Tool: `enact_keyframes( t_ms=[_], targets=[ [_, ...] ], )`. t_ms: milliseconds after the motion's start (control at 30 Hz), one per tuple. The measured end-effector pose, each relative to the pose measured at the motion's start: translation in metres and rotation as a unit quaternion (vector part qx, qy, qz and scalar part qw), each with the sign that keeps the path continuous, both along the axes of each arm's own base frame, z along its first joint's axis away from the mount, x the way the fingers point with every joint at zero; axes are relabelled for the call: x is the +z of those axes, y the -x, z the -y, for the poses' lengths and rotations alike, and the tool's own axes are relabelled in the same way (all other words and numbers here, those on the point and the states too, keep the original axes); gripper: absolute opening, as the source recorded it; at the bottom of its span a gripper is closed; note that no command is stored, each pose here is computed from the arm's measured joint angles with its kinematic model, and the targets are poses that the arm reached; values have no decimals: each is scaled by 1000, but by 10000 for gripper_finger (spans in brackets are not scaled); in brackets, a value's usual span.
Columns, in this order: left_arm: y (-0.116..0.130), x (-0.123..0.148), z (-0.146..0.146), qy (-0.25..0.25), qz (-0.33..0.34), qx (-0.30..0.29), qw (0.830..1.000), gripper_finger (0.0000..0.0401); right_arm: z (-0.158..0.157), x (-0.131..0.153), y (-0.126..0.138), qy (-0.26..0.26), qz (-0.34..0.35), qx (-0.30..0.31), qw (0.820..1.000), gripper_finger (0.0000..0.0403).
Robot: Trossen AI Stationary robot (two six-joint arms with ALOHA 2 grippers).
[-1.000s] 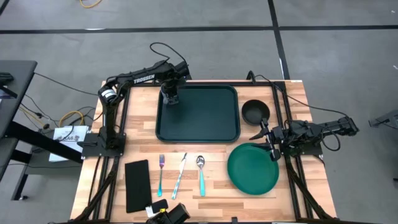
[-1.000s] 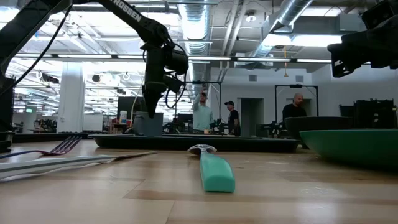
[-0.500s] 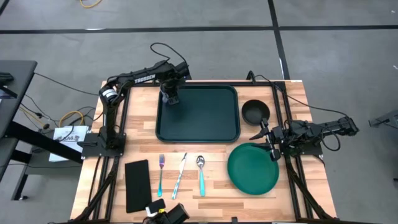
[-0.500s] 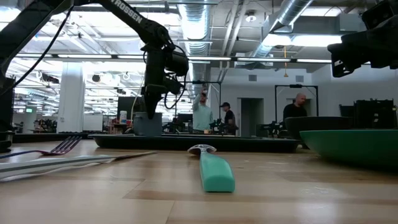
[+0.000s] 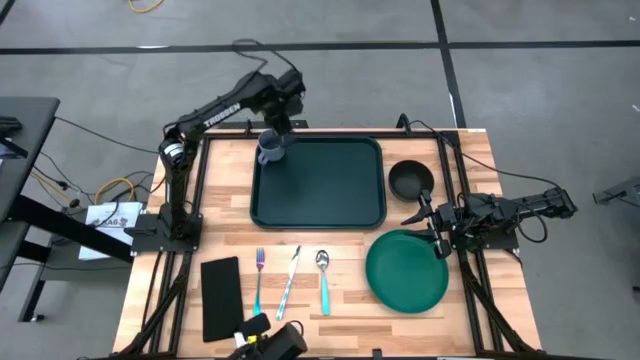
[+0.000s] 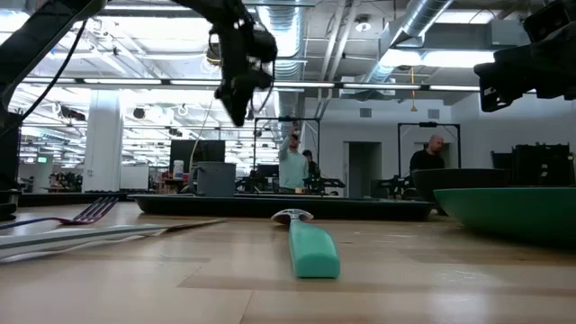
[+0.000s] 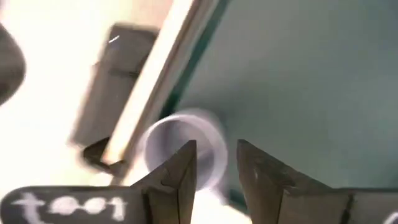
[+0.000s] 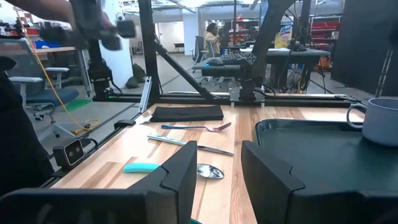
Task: Set up tray
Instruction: Put the green plate on the black tray
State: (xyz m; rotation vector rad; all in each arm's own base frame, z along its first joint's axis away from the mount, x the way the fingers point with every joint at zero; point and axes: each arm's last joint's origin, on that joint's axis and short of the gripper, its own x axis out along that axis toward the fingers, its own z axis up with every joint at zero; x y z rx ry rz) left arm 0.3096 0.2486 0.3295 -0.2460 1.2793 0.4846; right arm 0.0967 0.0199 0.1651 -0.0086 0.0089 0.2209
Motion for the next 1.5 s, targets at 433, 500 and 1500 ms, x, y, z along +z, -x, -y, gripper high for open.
enact_keyframes(
  t_ms=[433,500,1500],
  targets=[
    [29,115,74,53,258,-95,960,100,0,0,0,0,0,0,1000,118],
    [42,131,86,31,287,-105,952,100,0,0,0,0,0,0,1000,118],
    [162,9,167,52,653,33,755,100,20,84,47,-341,460,-60,818,118]
  ],
)
